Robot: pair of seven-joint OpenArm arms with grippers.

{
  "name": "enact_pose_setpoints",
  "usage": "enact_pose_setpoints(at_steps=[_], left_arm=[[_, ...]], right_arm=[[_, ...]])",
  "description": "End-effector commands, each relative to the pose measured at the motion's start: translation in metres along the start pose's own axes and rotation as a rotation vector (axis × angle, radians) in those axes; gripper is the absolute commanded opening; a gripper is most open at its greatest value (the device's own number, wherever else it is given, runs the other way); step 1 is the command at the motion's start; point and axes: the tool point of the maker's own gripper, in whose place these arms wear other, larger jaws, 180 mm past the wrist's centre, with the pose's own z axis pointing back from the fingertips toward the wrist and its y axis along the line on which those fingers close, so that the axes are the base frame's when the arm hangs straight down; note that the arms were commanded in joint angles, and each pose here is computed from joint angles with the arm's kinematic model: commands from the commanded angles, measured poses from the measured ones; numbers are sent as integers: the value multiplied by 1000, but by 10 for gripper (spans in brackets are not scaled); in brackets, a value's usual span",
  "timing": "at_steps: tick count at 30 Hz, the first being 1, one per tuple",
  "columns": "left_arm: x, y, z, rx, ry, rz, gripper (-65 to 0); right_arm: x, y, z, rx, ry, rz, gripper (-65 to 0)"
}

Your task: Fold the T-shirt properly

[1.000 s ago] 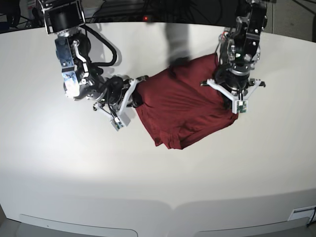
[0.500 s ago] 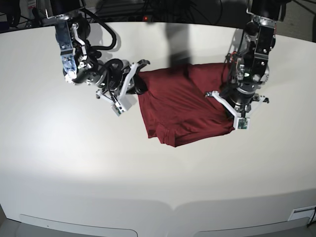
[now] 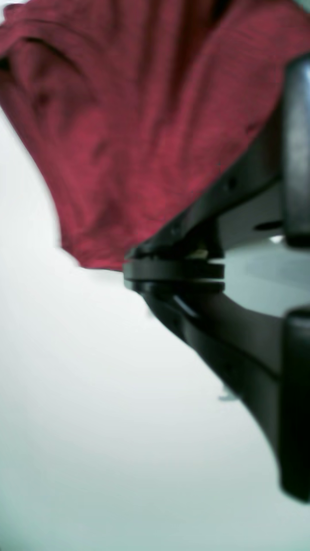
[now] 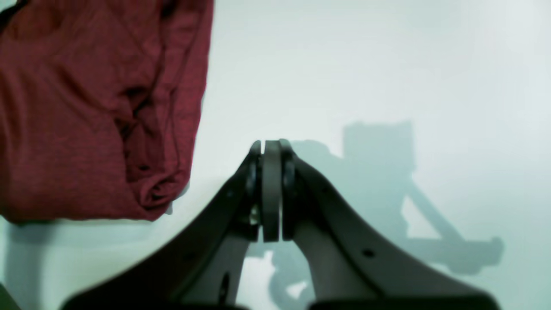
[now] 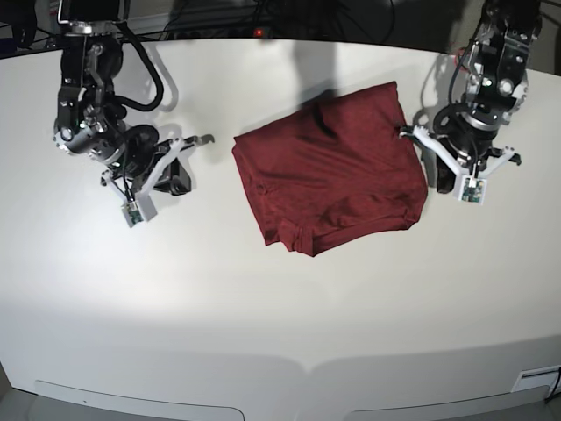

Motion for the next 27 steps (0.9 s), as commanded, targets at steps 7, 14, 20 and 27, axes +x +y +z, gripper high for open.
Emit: enact_pose_setpoints(at_steps=[7,14,20,27], left_arm=[[-7,-11,42,3,-25,-31,-650],[-42,-15,74,33,65,-24,-650],[-86,-25,101,9,195,-16,-650],[-129,-35,138,-15,335,-18,-650]], right_arm=[[17,-1,59,2,-69,-71,-650],[-17,-14,111,-36,19,-183,-650],[-59,-21,157,-76,105,-302,-650],[-105,-20,209,-138,191,-420,-650]])
